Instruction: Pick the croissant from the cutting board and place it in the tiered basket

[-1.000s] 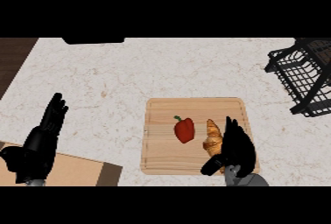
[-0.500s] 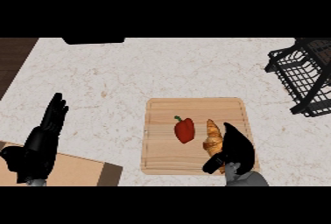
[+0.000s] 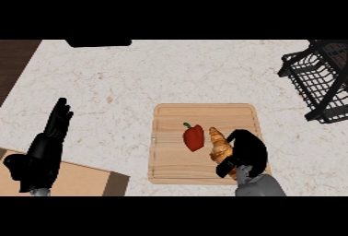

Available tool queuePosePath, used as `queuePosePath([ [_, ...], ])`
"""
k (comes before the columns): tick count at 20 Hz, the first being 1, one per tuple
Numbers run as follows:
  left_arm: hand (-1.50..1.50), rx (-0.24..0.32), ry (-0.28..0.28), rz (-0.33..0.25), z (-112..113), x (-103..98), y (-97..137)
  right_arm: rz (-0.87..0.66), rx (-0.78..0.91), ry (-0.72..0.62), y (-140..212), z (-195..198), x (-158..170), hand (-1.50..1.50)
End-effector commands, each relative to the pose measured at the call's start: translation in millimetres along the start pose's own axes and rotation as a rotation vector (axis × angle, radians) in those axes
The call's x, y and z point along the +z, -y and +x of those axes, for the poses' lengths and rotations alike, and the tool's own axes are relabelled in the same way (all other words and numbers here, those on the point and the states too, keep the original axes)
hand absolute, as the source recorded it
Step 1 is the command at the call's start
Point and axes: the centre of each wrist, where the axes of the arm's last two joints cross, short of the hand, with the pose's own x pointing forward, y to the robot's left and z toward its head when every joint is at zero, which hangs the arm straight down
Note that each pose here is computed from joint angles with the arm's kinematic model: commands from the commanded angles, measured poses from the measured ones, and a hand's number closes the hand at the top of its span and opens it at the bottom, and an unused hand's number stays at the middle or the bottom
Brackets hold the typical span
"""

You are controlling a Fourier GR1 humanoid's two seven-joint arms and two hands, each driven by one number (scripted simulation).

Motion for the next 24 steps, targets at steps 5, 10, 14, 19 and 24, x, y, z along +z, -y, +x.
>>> queuePosePath([
  [5,0.0,0.018,-0.244,-0.007,-53,32,14,-0.102,-0.045,-0.286,20,-58,-37,1.5],
  [10,0.0,0.023,-0.255,0.023,-57,37,11,-0.218,-0.115,-0.444,64,-114,-62,1.5],
  [14,0.0,0.01,-0.237,0.008,-53,29,10,-0.323,-0.25,-0.446,95,-108,-56,1.5],
  [19,0.0,0.023,-0.255,0.013,-53,37,5,-0.559,-0.487,-0.38,141,-106,-21,1.5],
  [24,0.0,0.021,-0.266,0.014,-53,34,-4,-0.805,-0.579,-0.27,194,-95,26,1.5],
])
